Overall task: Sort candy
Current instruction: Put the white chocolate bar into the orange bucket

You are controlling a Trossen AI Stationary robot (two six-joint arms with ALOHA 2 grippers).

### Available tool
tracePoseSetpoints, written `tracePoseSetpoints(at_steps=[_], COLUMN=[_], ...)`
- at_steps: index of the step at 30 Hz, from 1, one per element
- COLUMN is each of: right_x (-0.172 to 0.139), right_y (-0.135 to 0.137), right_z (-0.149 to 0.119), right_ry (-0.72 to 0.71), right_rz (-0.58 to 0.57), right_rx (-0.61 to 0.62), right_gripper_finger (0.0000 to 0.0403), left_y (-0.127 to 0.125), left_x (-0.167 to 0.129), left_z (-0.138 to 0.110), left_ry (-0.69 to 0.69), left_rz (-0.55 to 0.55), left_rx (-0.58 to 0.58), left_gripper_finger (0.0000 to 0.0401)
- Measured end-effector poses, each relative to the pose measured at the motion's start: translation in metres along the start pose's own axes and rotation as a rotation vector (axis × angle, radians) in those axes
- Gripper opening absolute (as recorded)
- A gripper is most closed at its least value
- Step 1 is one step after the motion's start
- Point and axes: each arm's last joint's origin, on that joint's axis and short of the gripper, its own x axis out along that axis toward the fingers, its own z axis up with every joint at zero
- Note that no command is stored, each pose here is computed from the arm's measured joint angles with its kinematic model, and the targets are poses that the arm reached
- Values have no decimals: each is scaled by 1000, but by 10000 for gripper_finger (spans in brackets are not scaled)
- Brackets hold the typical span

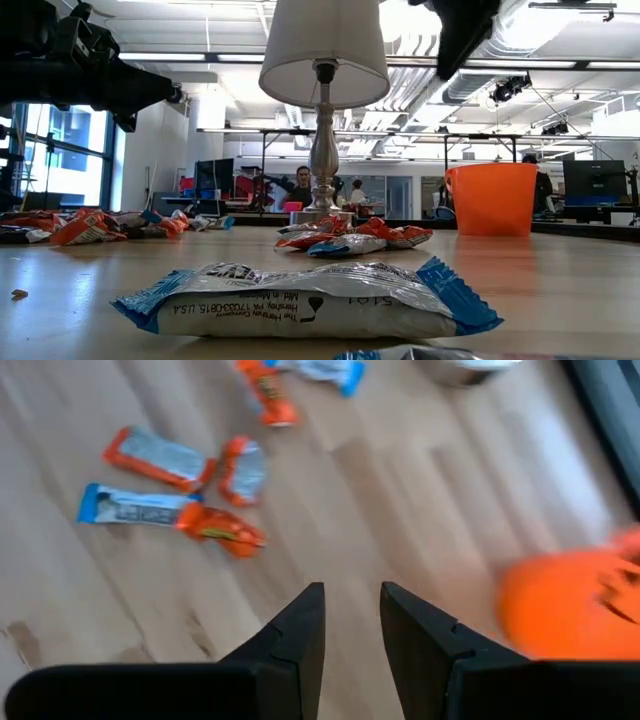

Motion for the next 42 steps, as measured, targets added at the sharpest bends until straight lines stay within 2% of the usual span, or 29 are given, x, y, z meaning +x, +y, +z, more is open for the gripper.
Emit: tracePoseSetpoints(at_steps=[5, 9, 13, 18, 25, 31, 39, 42], right_x=[38, 51, 49, 42, 45, 54, 71, 84], right_y=[57, 96, 119, 135, 136, 125, 104, 98], right_z=[-3, -9, -14, -23, -26, -14, 9, 13], right_ry=[-9, -108, -204, -224, -146, -138, -82, -40], right_rz=[-7, -6, 27, 103, 182, 201, 306, 278], right_rx=[-47, -62, -60, -196, -412, -639, -728, -713], right_gripper_finger=[94, 94, 94, 94, 94, 94, 94, 94], left_y=[0, 0, 0, 0, 0, 0, 0, 0], left_x=[0, 0, 0, 0, 0, 0, 0, 0], left_z=[0, 0, 0, 0, 0, 0, 0, 0], left_ry=[0, 0, 0, 0, 0, -1, -1, 0], left_rz=[0, 0, 0, 0, 0, 0, 0, 0], left_rx=[0, 0, 0, 0, 0, 0, 0, 0], left_gripper_finger=[64, 65, 64, 64, 64, 65, 65, 65])
